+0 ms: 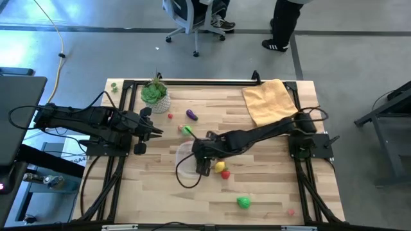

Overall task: Pick and placing Produce into tupperware
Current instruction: Put the green pear into the transparent bin

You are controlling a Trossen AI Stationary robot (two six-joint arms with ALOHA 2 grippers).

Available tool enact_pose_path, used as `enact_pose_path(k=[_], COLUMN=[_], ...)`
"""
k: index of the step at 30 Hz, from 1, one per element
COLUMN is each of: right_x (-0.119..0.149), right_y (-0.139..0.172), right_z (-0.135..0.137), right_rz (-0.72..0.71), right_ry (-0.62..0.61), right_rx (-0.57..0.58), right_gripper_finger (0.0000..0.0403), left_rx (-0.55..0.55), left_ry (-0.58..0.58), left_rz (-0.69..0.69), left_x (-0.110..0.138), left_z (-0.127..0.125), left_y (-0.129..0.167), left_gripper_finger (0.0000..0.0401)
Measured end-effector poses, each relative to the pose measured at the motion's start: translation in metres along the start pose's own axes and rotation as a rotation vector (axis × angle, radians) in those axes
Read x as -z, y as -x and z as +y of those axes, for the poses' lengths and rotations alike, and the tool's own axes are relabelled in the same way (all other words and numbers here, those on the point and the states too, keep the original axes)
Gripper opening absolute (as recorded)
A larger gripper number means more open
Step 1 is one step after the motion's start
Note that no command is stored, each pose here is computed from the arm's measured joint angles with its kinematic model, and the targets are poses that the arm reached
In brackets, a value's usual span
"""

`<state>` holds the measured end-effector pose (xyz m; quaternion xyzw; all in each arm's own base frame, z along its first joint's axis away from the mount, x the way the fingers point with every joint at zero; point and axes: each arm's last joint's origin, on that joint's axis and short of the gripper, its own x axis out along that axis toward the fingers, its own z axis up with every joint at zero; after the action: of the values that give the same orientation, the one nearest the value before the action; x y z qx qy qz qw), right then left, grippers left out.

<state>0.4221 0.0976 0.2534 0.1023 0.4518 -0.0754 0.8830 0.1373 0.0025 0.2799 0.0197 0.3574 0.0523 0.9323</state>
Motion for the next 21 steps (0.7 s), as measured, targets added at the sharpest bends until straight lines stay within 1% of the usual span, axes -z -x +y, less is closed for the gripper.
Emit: enact_pose_path(k=[4, 8, 11, 14, 21], right_x=[0.007, 0.028, 0.047, 0.064, 0.105], right_y=[0.034, 0.059, 0.069, 0.077, 0.095], right_z=[0.014, 0.033, 0.050, 0.065, 0.092], right_rz=[-0.048, -0.035, 0.008, 0.064, 0.265], right_ry=[-0.049, -0.101, -0.134, -0.178, -0.357], right_rx=[0.069, 0.125, 0.137, 0.127, 0.106], right_gripper_finger=[0.0188, 0.0188, 0.0188, 0.0188, 0.0188], left_rx=[0.000, 0.000, 0.000, 0.000, 0.000], left_ry=[0.000, 0.000, 0.000, 0.000, 0.000], left_rz=[0.000, 0.001, 0.000, 0.000, 0.000], left_x=[0.000, 0.000, 0.000, 0.000, 0.000], left_z=[0.000, 0.000, 0.000, 0.000, 0.000], left_y=[0.000, 0.000, 0.000, 0.000, 0.000], left_gripper_finger=[0.0040, 0.0040, 0.0040, 0.0040, 0.0040])
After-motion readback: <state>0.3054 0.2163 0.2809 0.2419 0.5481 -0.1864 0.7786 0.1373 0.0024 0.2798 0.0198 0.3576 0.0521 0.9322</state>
